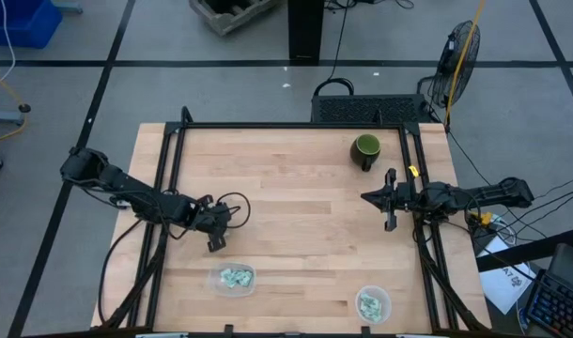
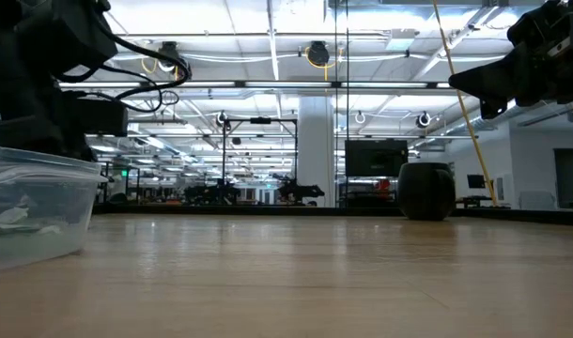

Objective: Pick and place Stevia / Truvia into bins
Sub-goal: Put the stevia packet into the left transparent container

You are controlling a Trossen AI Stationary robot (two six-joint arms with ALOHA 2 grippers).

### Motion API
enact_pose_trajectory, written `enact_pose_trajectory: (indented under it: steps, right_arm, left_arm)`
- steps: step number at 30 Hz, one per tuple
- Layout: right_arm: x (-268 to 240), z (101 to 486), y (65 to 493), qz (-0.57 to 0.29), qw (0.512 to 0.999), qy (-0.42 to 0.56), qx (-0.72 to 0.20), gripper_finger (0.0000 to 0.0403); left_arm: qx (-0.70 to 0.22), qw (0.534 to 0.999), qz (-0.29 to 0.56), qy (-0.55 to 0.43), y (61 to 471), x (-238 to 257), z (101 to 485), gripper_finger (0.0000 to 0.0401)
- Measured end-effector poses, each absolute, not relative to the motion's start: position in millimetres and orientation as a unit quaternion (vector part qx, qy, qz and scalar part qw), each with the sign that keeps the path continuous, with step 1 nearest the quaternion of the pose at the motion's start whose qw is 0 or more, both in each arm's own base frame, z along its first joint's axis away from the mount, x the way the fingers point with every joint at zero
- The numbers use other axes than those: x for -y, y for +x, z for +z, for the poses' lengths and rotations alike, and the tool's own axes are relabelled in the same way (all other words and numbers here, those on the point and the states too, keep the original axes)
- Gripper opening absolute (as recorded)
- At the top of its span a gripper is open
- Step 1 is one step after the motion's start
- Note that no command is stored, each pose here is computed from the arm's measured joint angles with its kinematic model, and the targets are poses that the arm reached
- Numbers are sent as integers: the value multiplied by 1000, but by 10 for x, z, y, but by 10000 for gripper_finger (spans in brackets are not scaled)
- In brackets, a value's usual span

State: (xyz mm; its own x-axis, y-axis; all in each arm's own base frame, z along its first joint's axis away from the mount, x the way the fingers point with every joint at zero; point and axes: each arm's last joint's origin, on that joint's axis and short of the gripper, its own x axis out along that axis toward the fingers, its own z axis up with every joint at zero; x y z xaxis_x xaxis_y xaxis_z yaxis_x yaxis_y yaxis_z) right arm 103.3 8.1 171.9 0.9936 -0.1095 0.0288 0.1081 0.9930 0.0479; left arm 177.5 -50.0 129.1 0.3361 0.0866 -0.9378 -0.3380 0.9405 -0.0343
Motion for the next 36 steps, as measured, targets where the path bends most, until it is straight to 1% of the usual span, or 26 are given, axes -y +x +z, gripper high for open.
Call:
enact_pose_trajectory:
  steps: [9,16,19,25,29,32,36]
  right_arm:
    - [-81,1719,1033,-54,998,23,16,4]
    - [-81,1719,1033,-55,998,23,16,4]
    - [-81,1719,1033,-55,998,23,16,4]
    - [-81,1720,1033,-55,998,23,16,4]
    - [-81,1718,1033,-55,998,23,15,4]
    - [-81,1719,1033,-54,998,23,15,4]
    - [-81,1718,1033,-54,998,23,15,4]
  left_arm:
    - [-561,811,119,-117,1802,457,1289,152]
    - [-547,822,108,-112,1837,458,1294,149]
    - [-545,824,104,-111,1843,461,1295,124]
    - [-543,828,99,-98,1850,461,1298,51]
    - [-530,839,88,-86,1879,467,1308,12]
    - [-519,846,81,-87,1903,474,1320,8]
    - [-512,851,67,-96,1926,488,1331,29]
